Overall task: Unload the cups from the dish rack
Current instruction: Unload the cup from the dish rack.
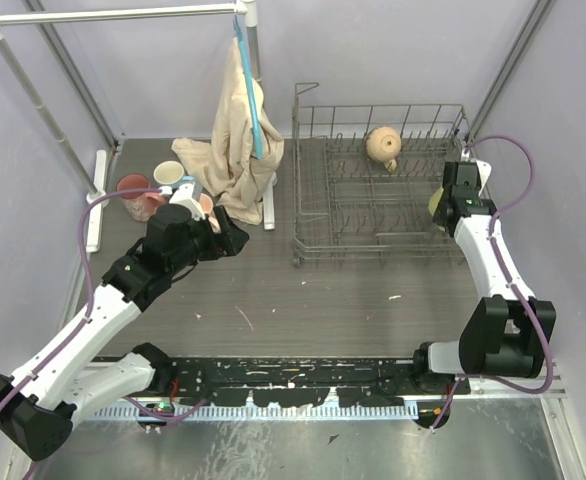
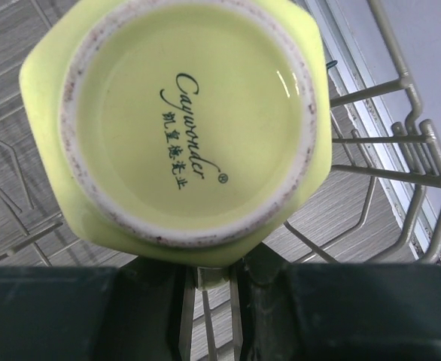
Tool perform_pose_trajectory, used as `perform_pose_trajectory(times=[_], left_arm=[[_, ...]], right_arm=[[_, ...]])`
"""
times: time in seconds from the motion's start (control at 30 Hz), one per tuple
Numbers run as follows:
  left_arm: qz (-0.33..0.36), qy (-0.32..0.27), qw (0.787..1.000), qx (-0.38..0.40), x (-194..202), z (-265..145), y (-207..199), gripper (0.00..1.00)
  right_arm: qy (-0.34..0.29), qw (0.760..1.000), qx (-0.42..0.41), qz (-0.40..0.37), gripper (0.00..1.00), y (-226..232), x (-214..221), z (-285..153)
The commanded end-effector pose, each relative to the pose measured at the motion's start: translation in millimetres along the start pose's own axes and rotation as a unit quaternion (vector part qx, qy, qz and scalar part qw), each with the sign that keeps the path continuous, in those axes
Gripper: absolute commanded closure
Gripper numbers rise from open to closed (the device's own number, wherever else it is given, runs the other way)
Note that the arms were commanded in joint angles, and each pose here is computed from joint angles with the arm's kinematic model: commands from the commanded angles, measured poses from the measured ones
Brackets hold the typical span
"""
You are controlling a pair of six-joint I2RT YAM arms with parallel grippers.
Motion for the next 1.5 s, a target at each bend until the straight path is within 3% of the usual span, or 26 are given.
perform_pose_trajectory(times=[0.0,0.4,0.53,0.77,1.03,1.17,1.47], left_arm=[[-0.001,-0.007,1.0,0.013,-5,0,-8,0.15],[-0.009,-0.005,1.0,0.013,-8,2,-12,0.15],[-0.015,-0.007,1.0,0.021,-10,1,-15,0.15],[-0.029,0.007,0.997,0.075,-12,5,-36,0.13],[-0.062,0.042,0.97,0.231,-8,4,-80,0.13],[-0.066,0.043,0.95,0.303,-10,-6,-97,0.14],[-0.067,0.052,0.917,0.389,-13,-17,-118,0.13]], right_arm=[[-0.127,0.99,0.004,0.057,0.99,-17,-66,-47],[-0.241,0.96,-0.097,0.109,0.99,-23,-96,-134],[-0.285,0.936,-0.165,0.122,0.99,-16,-89,-162],[-0.331,0.865,-0.358,0.113,0.99,14,-74,-220],[-0.339,0.744,-0.565,0.11,0.99,43,-52,-274],[-0.321,0.667,-0.66,0.13,1.0,51,-45,-299],[-0.291,0.602,-0.733,0.124,0.99,55,-37,-329]])
Point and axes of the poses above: each gripper's point midway between its finger pads, its own z axis out along the fingers, its own y axis along the line the jaws close on, x = y × z, the point moved 5 cm from there along -z, back along the fingers, and after that the axes turned 10 degrees about -z, right-handed, at the moved point
